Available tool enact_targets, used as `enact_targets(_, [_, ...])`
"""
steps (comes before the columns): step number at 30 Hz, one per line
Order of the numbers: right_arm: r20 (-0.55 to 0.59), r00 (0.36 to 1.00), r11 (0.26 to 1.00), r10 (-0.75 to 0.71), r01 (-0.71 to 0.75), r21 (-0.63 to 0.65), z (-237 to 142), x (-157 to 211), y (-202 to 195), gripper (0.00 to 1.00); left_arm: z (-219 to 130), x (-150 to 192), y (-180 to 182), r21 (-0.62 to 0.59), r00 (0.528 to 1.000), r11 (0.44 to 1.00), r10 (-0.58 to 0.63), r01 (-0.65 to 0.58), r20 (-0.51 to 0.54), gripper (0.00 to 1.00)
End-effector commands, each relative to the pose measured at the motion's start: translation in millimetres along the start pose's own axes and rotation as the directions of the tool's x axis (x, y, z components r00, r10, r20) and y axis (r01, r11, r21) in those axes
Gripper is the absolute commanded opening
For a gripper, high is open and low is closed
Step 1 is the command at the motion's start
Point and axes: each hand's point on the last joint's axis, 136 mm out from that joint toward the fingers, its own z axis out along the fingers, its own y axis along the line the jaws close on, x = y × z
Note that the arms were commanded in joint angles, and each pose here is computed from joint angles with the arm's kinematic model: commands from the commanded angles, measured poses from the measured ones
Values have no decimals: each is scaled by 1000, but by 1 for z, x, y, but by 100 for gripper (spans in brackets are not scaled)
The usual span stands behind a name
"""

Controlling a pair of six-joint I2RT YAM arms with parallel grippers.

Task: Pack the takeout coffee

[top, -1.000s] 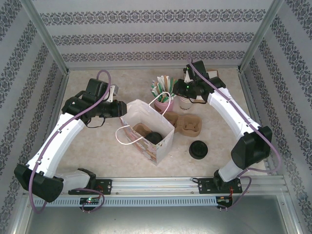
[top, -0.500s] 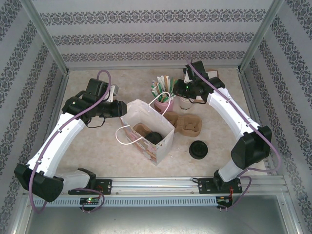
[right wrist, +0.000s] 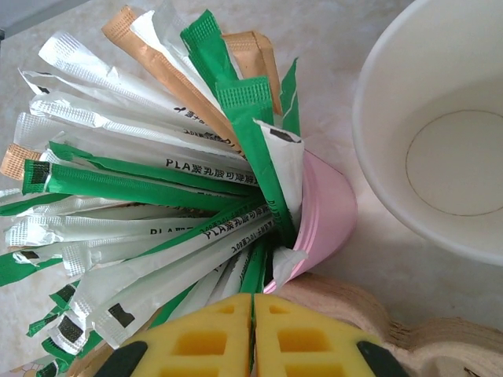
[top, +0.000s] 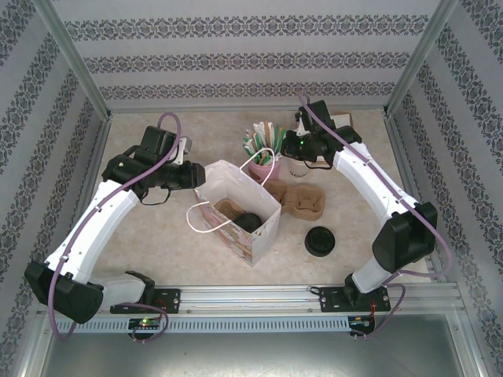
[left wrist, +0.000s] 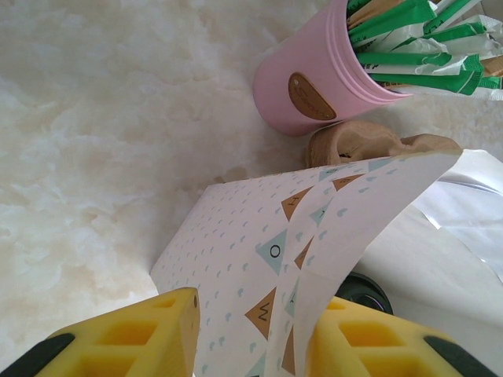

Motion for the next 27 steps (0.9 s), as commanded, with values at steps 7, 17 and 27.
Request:
enact_targets(7, [54,998,1000,13,-13,-15,-22,-11,4,7,1,4,-3,2,1000,1000,8,-8,-14,38])
enact_targets(17, [100,995,997,2,5,-72,-43,-25,22,9,1,5,-3,3,1000,1000,11,-11,-15,38])
enact_targets(27, [106,994,996,-3,12,-84,-43,-30,28,13,1,6,-2,3,1000,1000,10,-10,-15,38])
